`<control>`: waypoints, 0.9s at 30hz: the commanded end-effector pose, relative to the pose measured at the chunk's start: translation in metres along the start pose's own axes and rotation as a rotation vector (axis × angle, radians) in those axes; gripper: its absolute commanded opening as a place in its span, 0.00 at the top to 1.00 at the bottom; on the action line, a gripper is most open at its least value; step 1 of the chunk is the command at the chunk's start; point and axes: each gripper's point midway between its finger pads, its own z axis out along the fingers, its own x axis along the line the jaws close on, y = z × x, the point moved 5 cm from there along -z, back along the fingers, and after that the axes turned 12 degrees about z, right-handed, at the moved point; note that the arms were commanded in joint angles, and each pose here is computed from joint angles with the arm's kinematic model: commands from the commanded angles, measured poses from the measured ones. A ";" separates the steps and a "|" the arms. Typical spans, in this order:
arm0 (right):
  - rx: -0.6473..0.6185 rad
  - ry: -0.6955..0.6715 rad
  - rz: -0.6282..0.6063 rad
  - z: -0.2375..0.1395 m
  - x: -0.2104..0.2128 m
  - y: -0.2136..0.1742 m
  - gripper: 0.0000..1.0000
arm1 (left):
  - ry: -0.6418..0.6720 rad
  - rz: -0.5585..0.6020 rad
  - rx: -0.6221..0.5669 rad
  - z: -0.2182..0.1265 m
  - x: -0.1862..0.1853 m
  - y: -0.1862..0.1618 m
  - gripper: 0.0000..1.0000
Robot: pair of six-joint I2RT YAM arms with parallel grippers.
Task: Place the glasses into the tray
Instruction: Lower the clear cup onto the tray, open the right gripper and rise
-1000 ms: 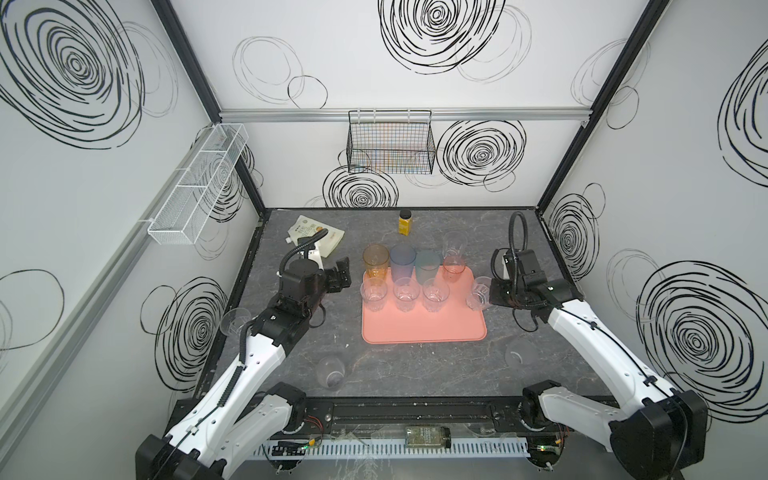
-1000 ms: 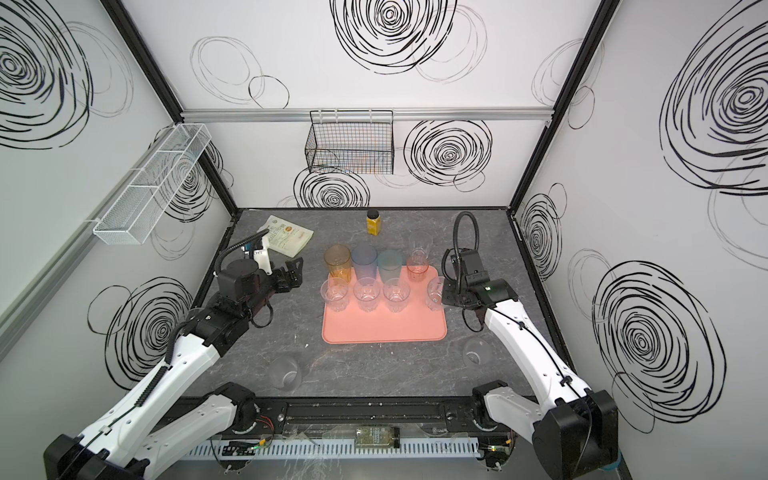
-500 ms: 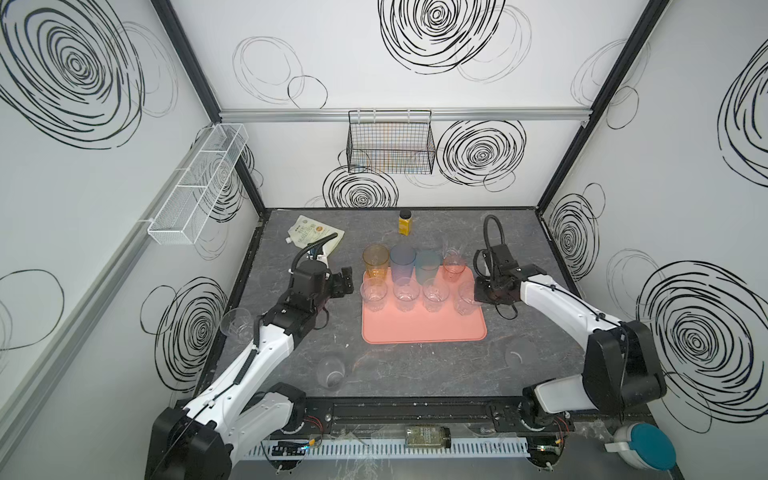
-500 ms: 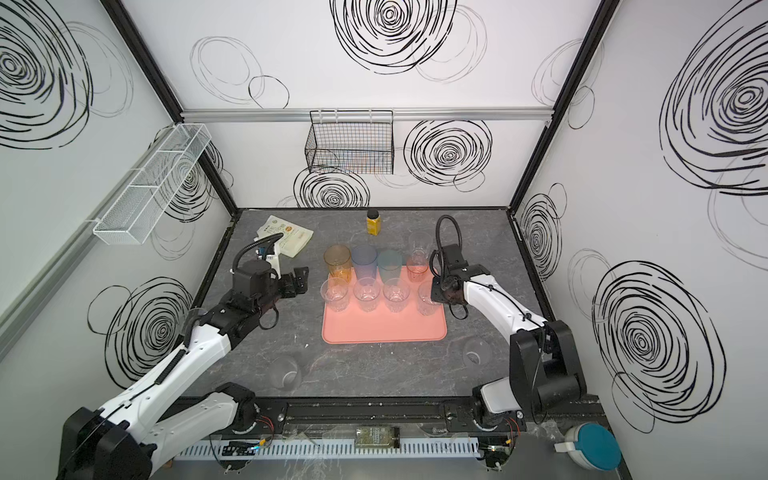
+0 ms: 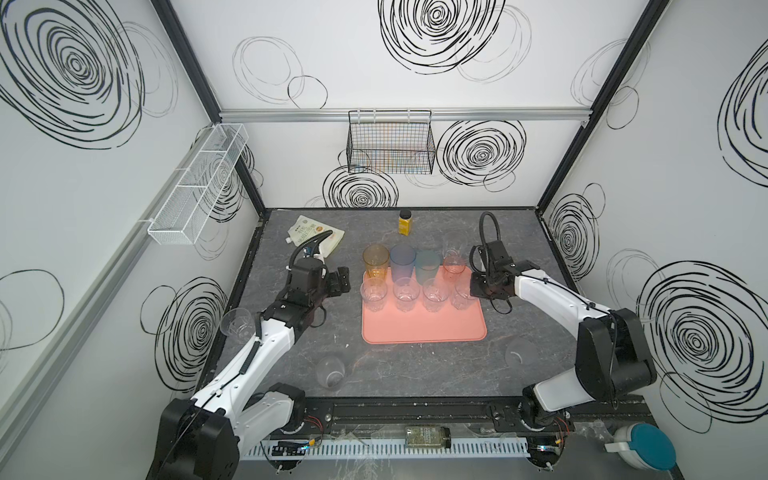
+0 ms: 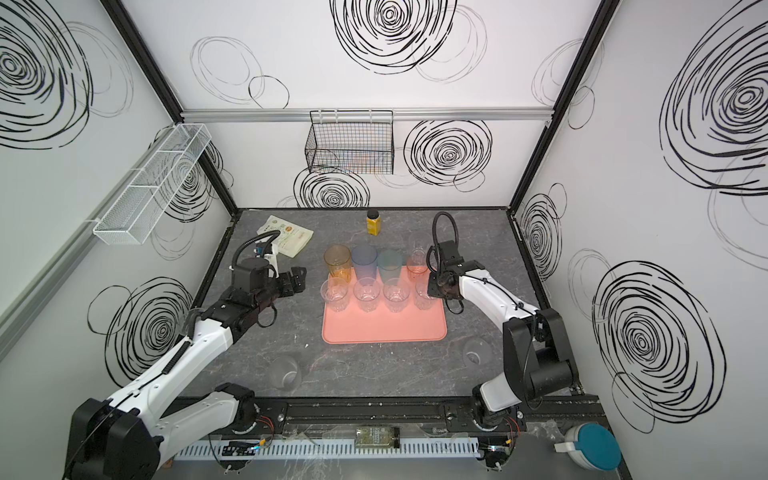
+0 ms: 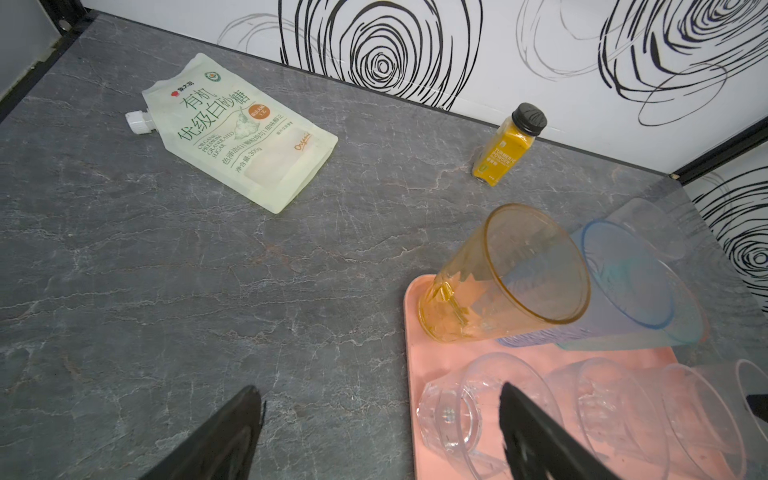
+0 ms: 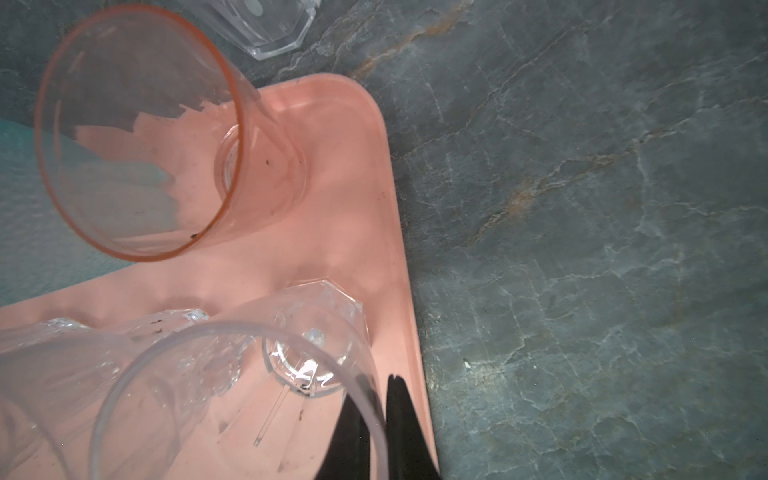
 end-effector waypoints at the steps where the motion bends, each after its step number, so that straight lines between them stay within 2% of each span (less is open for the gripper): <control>1: -0.034 -0.031 0.018 -0.002 0.002 0.009 0.91 | -0.022 -0.027 -0.038 0.000 -0.001 0.010 0.08; 9: -0.044 -0.003 0.050 -0.007 -0.001 0.000 0.72 | -0.017 -0.056 -0.036 0.001 0.007 0.010 0.09; 17: -0.049 0.014 0.038 -0.017 0.005 0.006 0.63 | -0.018 -0.066 -0.030 0.003 0.011 0.010 0.09; 21: -0.036 0.020 -0.005 -0.030 0.011 0.010 0.55 | -0.015 -0.070 -0.034 0.001 0.013 0.009 0.09; 27: -0.051 0.002 -0.010 -0.048 0.002 0.005 0.51 | -0.033 -0.095 -0.039 0.001 0.011 0.010 0.09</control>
